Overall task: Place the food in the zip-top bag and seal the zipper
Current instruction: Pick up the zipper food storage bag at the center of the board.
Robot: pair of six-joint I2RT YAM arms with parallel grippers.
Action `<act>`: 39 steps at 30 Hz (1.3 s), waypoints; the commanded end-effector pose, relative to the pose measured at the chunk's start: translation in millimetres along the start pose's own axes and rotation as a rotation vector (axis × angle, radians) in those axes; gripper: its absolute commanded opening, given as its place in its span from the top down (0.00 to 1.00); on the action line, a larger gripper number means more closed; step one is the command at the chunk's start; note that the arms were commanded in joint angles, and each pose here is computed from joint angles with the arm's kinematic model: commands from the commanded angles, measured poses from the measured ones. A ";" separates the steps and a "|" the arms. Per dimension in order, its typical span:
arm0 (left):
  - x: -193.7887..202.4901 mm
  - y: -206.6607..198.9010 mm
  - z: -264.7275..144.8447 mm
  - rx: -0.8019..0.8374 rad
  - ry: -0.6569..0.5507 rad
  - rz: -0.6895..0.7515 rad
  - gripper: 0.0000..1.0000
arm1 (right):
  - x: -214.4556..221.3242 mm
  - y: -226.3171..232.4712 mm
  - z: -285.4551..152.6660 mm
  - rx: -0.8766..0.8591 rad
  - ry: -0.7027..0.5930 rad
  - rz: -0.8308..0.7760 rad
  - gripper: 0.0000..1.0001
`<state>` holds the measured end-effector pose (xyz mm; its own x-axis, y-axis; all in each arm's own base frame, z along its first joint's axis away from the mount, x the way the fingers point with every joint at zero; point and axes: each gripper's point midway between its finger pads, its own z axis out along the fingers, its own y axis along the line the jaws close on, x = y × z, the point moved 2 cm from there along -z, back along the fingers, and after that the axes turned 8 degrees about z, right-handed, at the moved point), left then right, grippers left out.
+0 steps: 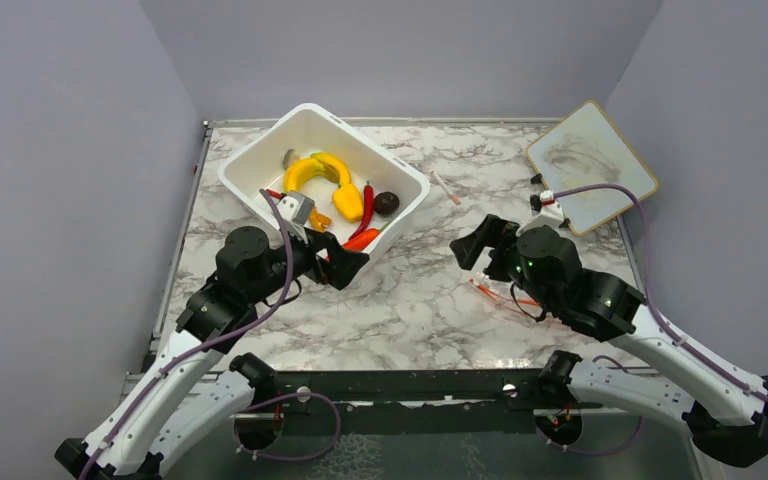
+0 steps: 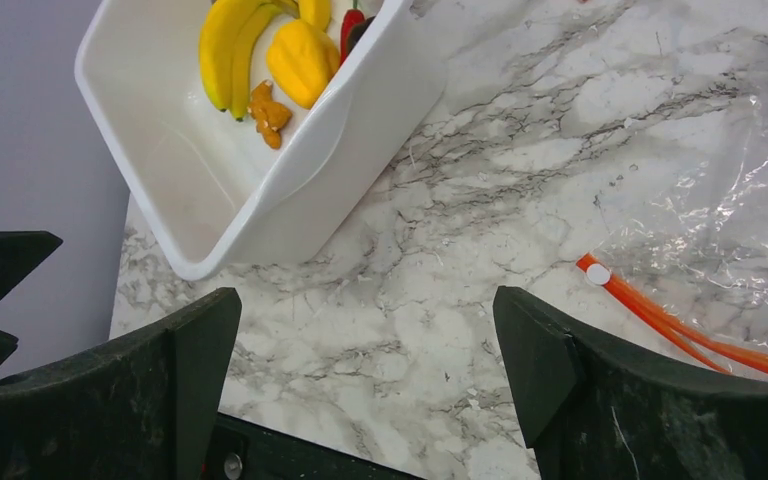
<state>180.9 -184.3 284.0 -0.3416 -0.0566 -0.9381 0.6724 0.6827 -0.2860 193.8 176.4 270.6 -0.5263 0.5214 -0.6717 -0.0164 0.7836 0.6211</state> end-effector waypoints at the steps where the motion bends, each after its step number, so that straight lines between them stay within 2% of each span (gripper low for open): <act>1: -19.5 -6.4 0.3 0.030 -0.071 0.014 0.01 | -2.0 -8.0 0.8 0.037 -0.025 0.030 0.00; 8: -13.8 4.0 2.4 -0.021 -0.073 0.034 0.01 | -1.8 -21.3 2.9 0.128 -0.040 0.054 0.00; 11: -9.1 11.5 3.5 -0.056 -0.069 0.044 0.01 | -3.1 -40.0 -0.6 0.262 -0.066 0.127 0.01; 16: 1.8 17.5 6.5 -0.074 -0.051 0.048 0.01 | -1.1 -72.5 -6.1 0.477 -0.134 0.246 0.07; 23: 14.8 24.9 8.9 -0.093 -0.030 0.075 0.01 | 7.9 -92.0 8.5 0.640 -0.156 0.142 0.12; 28: 20.2 27.3 8.7 -0.099 -0.026 0.080 0.01 | 16.7 -112.4 19.2 0.778 -0.152 0.150 0.17; 31: 20.7 27.3 7.0 -0.099 -0.030 0.085 0.01 | 17.6 -127.0 37.7 0.798 -0.120 0.135 0.20; 33: 19.3 27.1 5.3 -0.100 -0.040 0.089 0.01 | 21.6 -142.2 47.6 0.816 -0.091 0.160 0.23; 39: 17.3 25.7 -1.0 -0.099 -0.075 0.091 0.01 | 35.4 -175.5 49.6 0.910 -0.099 0.286 0.45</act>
<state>189.0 -172.0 252.4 -0.2851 -0.0159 -0.9584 0.6406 0.7406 -0.2029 217.1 75.0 132.4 -0.3798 0.6629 -0.6452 0.7499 0.6290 0.2049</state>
